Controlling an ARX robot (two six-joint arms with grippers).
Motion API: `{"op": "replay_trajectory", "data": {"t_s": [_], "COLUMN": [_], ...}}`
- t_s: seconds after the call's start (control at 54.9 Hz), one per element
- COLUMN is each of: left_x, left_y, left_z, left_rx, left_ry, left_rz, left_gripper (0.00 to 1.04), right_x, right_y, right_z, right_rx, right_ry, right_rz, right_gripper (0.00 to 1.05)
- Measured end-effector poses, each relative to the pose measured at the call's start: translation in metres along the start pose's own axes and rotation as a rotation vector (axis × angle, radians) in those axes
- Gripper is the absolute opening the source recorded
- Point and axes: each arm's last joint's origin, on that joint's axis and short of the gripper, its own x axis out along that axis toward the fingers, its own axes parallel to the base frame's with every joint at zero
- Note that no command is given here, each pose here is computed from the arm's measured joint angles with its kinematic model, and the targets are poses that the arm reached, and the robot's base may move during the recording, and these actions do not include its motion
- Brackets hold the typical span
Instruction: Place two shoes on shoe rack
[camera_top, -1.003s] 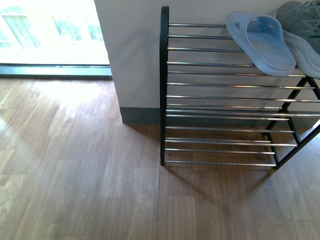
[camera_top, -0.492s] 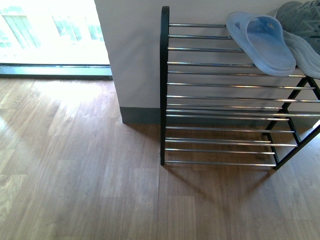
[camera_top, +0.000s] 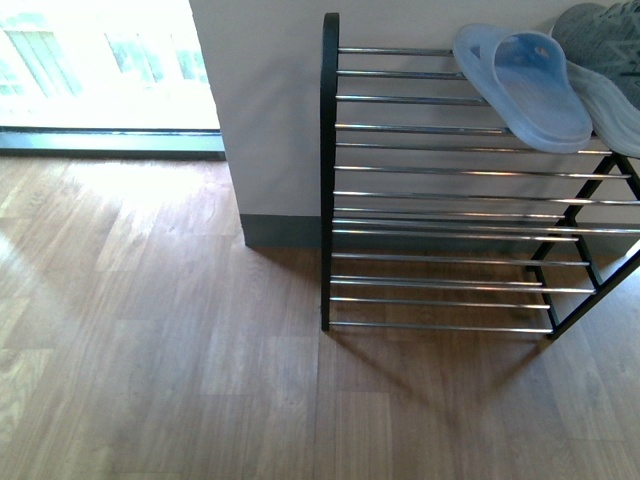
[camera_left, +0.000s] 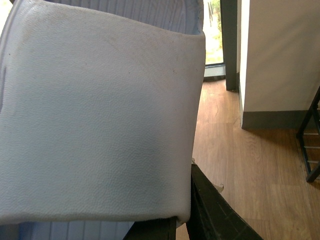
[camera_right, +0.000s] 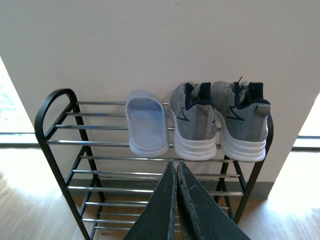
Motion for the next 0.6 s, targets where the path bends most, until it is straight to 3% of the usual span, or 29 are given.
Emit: {"op": "replay_trajectory", "data": {"t_s": [0.602], "left_x": [0.000], "left_y": [0.000], "left_z": [0.000], "left_rx": [0.000], "left_ry": [0.000], "left_rz": [0.000], "left_gripper": [0.02], "right_x": [-0.013], "right_y": [0.000], "right_z": [0.002], "right_rx": [0.000], "right_ry": [-0.013], "right_rz": [-0.003], "right_gripper": [0.02]}}
